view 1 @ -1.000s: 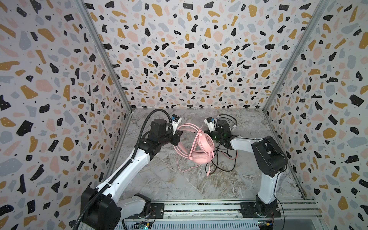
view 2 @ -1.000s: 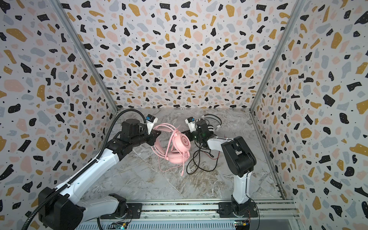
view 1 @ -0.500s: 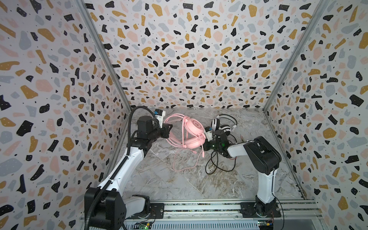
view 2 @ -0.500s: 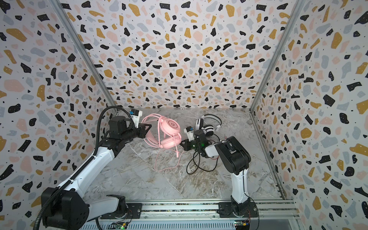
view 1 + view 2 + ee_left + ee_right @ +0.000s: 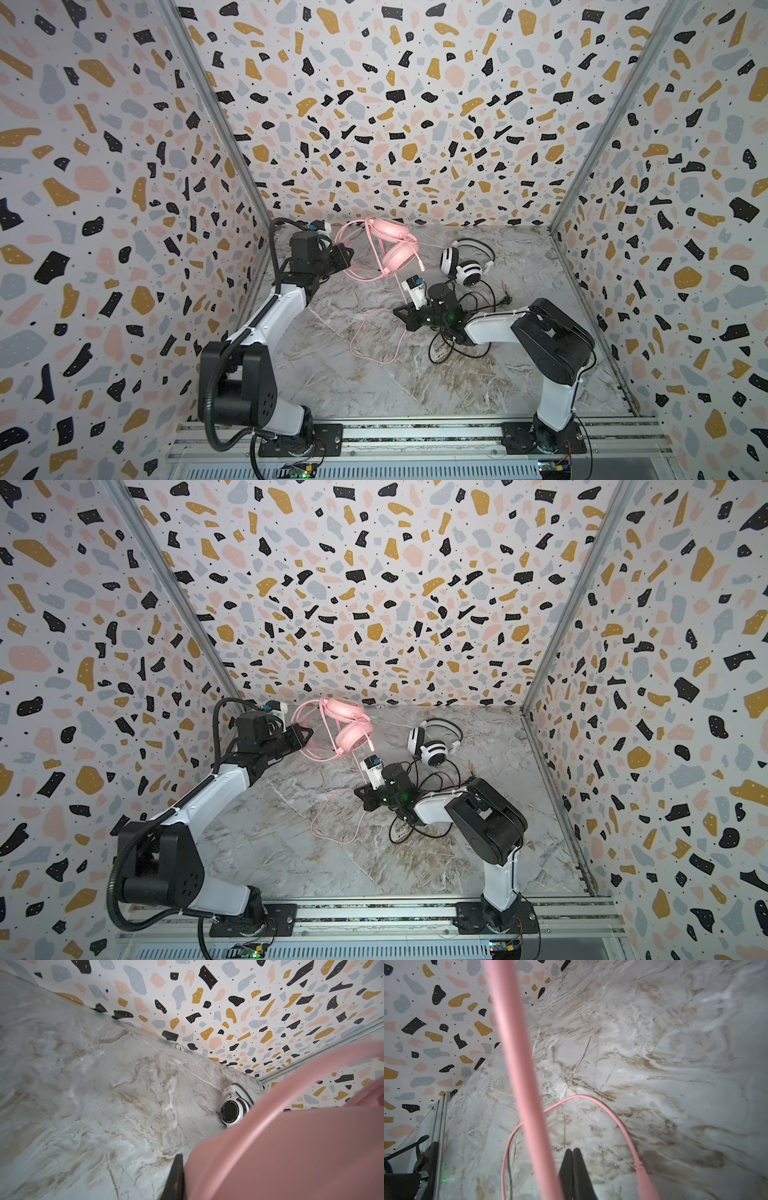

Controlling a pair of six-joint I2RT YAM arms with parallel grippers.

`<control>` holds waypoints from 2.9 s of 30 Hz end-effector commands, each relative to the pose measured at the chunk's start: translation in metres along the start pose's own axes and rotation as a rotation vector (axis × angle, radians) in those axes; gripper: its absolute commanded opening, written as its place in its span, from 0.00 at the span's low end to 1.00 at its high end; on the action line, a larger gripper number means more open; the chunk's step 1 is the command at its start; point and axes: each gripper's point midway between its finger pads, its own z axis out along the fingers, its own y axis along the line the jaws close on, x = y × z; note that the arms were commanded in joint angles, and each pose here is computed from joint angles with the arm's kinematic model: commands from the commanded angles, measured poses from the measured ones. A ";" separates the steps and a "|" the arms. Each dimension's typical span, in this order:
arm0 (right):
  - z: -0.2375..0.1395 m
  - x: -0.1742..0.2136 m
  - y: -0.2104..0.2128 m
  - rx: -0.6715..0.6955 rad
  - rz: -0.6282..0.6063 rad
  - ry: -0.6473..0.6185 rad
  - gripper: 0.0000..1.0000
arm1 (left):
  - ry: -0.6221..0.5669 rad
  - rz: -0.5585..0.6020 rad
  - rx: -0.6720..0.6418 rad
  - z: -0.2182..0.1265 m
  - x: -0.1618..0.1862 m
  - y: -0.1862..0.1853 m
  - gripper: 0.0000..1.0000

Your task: Wrap the headphones

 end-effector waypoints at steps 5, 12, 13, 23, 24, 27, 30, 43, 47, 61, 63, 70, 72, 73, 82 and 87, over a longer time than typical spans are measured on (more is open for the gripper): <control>0.027 0.010 0.033 0.037 -0.025 0.036 0.06 | -0.159 -0.073 -0.004 -0.002 -0.056 0.006 0.00; 0.028 0.048 0.053 0.076 -0.121 0.131 0.06 | -0.193 -0.091 -0.129 -0.017 -0.055 0.045 0.00; 0.023 0.049 0.054 0.082 -0.125 0.125 0.06 | -0.194 -0.092 -0.141 -0.017 -0.054 0.048 0.00; -0.015 0.051 0.066 0.160 -0.229 0.138 0.06 | -0.209 -0.062 -0.206 -0.029 -0.060 0.051 0.00; -0.019 0.051 0.068 0.167 -0.242 0.144 0.07 | -0.221 -0.057 -0.220 -0.032 -0.061 0.052 0.00; -0.032 0.049 0.072 0.203 -0.282 0.143 0.06 | -0.231 -0.051 -0.280 -0.039 -0.061 0.061 0.00; -0.040 0.045 0.071 0.224 -0.296 0.128 0.07 | -0.243 -0.059 -0.333 -0.045 -0.063 0.067 0.00; -0.071 0.009 0.080 0.291 -0.365 0.063 0.06 | -0.274 -0.028 -0.472 -0.060 -0.068 0.088 0.00; -0.083 -0.008 0.084 0.322 -0.401 0.029 0.06 | -0.279 -0.029 -0.477 -0.061 -0.067 0.088 0.00; -0.108 -0.006 0.120 -0.113 -0.266 -0.028 0.06 | -0.401 -0.015 -0.569 -0.089 -0.081 0.095 0.00; -0.120 -0.008 0.122 -0.179 -0.224 -0.058 0.06 | -0.398 -0.027 -0.589 -0.088 -0.081 0.105 0.00; -0.138 -0.007 0.120 -0.178 -0.224 -0.034 0.06 | -0.399 -0.062 -0.608 -0.083 -0.087 0.120 0.00; -0.144 -0.007 0.125 -0.196 -0.229 -0.031 0.06 | -0.407 -0.062 -0.616 -0.084 -0.089 0.121 0.00; -0.147 -0.006 0.126 -0.200 -0.228 -0.029 0.06 | -0.408 -0.058 -0.624 -0.085 -0.089 0.122 0.00; -0.170 0.002 0.134 -0.218 -0.231 0.019 0.07 | -0.417 -0.065 -0.668 -0.089 -0.092 0.133 0.00; -0.184 0.000 0.131 -0.173 -0.243 0.025 0.08 | -0.419 -0.062 -0.667 -0.091 -0.093 0.132 0.00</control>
